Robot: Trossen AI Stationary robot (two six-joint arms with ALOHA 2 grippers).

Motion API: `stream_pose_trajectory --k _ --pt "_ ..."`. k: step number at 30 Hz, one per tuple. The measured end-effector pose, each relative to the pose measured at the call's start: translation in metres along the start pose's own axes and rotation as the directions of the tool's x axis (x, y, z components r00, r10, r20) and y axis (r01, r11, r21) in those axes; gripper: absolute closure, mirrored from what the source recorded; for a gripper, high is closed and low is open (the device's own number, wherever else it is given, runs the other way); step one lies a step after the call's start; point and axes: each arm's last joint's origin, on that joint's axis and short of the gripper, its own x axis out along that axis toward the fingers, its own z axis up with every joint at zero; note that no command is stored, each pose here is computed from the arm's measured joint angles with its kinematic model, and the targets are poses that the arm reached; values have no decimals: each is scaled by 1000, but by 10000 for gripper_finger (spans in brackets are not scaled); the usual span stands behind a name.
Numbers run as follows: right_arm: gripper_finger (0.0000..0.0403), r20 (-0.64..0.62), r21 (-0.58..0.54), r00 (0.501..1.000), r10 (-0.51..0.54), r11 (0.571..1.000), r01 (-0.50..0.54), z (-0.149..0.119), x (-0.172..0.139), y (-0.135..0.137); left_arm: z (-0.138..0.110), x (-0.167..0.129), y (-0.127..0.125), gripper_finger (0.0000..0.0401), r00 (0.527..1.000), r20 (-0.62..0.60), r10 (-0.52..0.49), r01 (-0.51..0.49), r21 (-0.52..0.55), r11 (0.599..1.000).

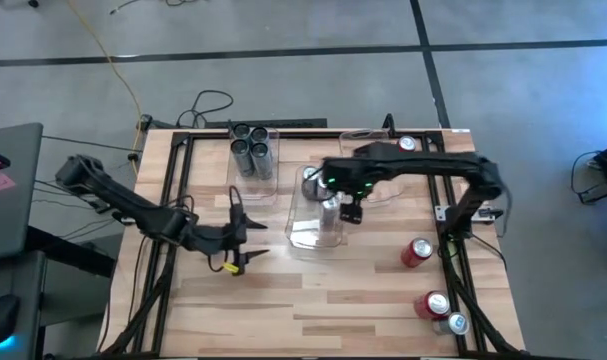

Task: Sort soda cans
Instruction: Put the blue soda can into the middle transparent bin

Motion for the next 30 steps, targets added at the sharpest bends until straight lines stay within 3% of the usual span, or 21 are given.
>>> stream_pose_trajectory --k 7,11,17,23,30 --pt "35 66 248 997 -37 969 20 -65 -70 7 -5 -7 -9 104 1000 7 29 -29 11 1000" --pt "35 145 317 989 34 945 -79 -99 -93 22 -7 -9 -12 104 1000 6 31 -31 7 1000" --pt "35 131 349 979 155 918 -191 -143 -102 49 -6 -10 -13 104 1000 12 26 -26 6 1000" --pt "35 -9 275 982 190 944 -180 -180 -85 88 -6 -10 -13 104 1000 14 26 -26 4 1000" --pt "35 -289 373 938 192 925 -74 -214 -62 135 -6 -10 -13 104 1000 12 27 -27 8 1000"
